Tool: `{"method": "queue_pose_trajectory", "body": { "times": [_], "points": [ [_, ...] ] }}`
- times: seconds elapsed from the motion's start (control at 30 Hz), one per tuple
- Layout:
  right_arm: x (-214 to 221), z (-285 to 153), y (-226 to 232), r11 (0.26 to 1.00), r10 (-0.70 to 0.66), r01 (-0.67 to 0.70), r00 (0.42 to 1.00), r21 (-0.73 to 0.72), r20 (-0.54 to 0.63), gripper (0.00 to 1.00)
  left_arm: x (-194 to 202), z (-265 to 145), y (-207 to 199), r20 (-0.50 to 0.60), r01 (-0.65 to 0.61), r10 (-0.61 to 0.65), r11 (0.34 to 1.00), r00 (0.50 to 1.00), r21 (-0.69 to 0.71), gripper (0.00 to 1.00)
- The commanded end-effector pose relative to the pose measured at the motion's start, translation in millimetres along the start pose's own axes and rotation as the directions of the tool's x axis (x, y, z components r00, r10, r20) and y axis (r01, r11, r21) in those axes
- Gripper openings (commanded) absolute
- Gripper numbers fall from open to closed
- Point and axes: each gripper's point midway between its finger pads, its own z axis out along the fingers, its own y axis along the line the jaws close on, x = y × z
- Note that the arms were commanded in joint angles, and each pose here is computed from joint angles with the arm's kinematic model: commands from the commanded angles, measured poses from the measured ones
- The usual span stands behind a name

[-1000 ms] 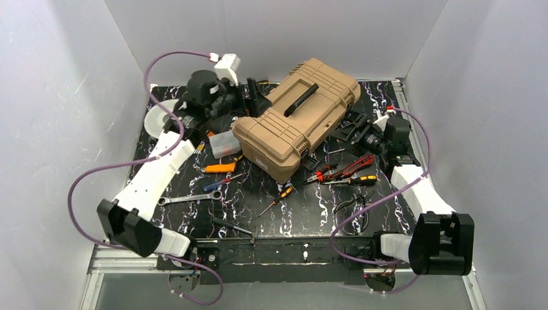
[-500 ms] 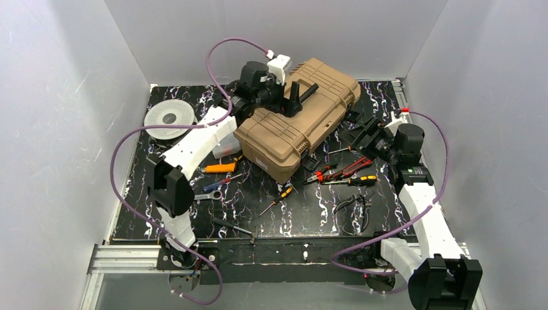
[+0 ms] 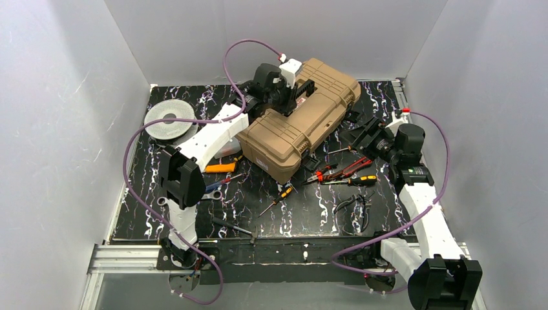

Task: Pack the tool kit

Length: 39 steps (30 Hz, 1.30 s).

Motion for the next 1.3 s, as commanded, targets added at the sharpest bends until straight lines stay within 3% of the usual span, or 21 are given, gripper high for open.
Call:
{"method": "queue_pose_trajectory", "body": {
  "times": [0.0, 0.47, 0.63, 0.77, 0.83, 0.93, 1.0, 1.07, 1.27],
  "points": [
    [-16, -1, 22, 0.997, -0.047, 0.048, 0.999, -0.057, 0.016, 0.82, -42, -20, -6, 0.099, 0.018, -0.017, 1.000, 0.995, -0.006, 0.00],
    [-27, 5, 65, 0.977, -0.057, 0.046, 0.997, -0.210, -0.047, 0.81, -109, -82, -5, 0.212, 0.234, -0.250, 0.967, 0.945, 0.096, 0.00],
    [-30, 16, 87, 0.952, -0.041, 0.018, 0.997, -0.305, -0.070, 0.81, -112, -89, 11, 0.188, 0.379, -0.415, 0.903, 0.890, 0.201, 0.00],
    [-30, 26, 109, 0.934, -0.049, 0.010, 0.994, -0.357, -0.101, 0.75, -110, -90, 28, 0.184, 0.451, -0.496, 0.860, 0.848, 0.239, 0.00],
    [-30, 32, 113, 0.935, -0.050, 0.010, 0.993, -0.354, -0.103, 0.61, -109, -92, 34, 0.176, 0.479, -0.530, 0.837, 0.829, 0.263, 0.00],
    [-30, 42, 105, 0.949, -0.013, -0.020, 0.995, -0.316, -0.103, 0.26, -108, -93, 43, 0.165, 0.507, -0.562, 0.814, 0.810, 0.283, 0.00],
    [-28, 50, 99, 0.954, 0.007, -0.041, 0.993, -0.296, -0.115, 0.10, -106, -94, 45, 0.162, 0.514, -0.569, 0.809, 0.806, 0.287, 0.00],
    [-26, 58, 98, 0.956, 0.013, -0.051, 0.991, -0.288, -0.132, 0.02, -106, -95, 47, 0.161, 0.517, -0.573, 0.806, 0.803, 0.290, 0.00],
    [-20, 82, 105, 0.956, 0.008, -0.058, 0.985, -0.289, -0.170, 0.01, -107, -100, 50, 0.165, 0.520, -0.581, 0.799, 0.797, 0.302, 0.00]
  ]
}}
